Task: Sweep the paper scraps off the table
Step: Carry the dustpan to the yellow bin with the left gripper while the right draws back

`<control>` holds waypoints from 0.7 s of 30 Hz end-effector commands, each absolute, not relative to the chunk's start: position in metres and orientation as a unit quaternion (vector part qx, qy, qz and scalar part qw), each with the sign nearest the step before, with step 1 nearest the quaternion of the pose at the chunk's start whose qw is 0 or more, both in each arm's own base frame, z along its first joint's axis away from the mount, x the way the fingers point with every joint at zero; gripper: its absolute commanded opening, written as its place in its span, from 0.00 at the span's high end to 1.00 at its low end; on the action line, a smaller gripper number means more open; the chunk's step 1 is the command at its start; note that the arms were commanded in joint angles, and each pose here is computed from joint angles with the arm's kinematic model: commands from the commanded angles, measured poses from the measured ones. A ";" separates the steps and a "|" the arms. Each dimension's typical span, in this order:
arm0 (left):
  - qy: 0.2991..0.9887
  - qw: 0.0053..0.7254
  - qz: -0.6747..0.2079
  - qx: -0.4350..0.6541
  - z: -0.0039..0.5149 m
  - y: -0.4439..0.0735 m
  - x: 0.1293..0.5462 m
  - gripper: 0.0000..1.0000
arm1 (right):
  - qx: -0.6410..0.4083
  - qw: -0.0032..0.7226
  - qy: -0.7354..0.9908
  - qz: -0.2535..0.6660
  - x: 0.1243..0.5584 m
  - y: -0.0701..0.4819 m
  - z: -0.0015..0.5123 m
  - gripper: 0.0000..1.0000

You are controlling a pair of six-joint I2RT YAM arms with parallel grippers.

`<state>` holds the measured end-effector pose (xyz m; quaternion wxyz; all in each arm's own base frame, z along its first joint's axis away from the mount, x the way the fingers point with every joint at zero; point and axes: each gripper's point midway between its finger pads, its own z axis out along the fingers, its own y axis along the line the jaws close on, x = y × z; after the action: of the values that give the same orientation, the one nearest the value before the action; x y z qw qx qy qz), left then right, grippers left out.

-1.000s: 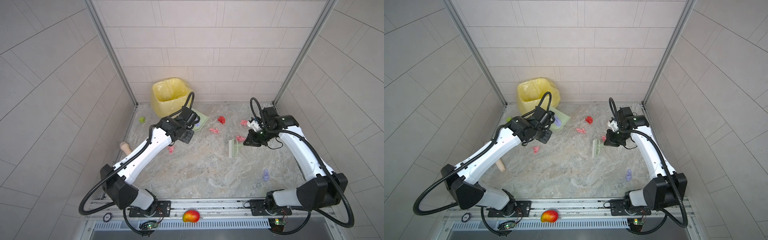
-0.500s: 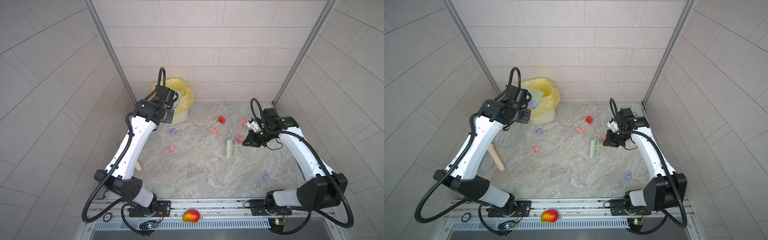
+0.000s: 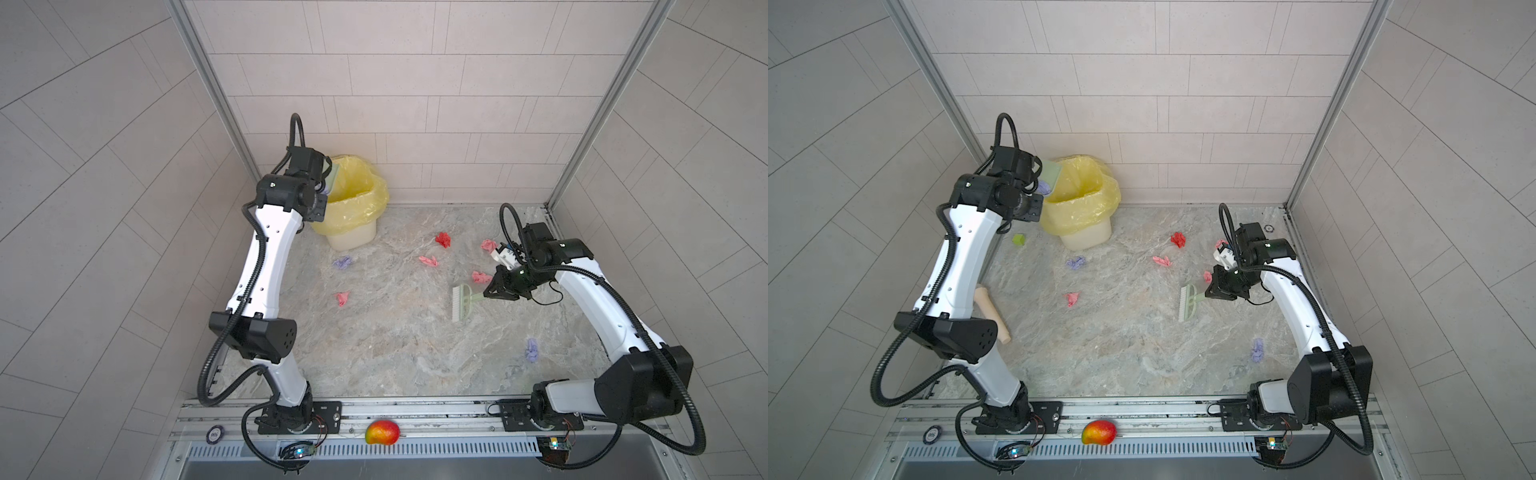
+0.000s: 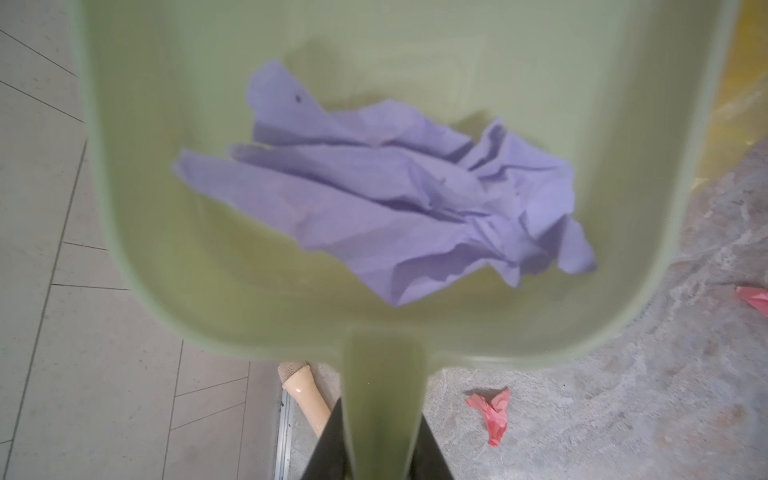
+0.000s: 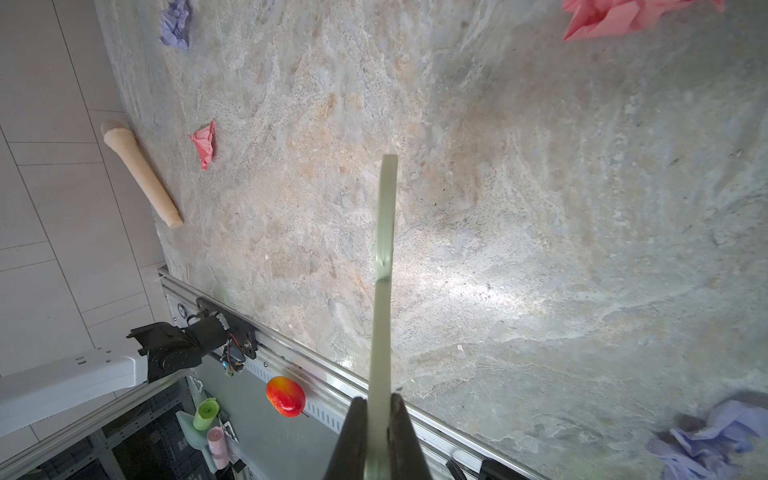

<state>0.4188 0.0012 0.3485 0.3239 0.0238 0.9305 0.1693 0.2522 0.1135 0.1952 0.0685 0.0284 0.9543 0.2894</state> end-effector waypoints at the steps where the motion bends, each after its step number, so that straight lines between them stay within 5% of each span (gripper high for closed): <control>1: 0.931 0.287 0.221 0.047 0.343 0.013 0.426 1.00 | 0.024 0.082 0.950 0.299 0.249 0.115 0.204 1.00; 21: 0.806 0.206 0.529 0.164 0.357 0.031 0.490 1.00 | 0.041 0.057 0.952 0.297 0.245 0.115 0.202 1.00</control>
<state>0.4783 0.0312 0.3500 0.2310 0.1419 0.8435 0.4637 0.2478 0.1148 0.1982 0.0643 0.0348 0.9527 0.2951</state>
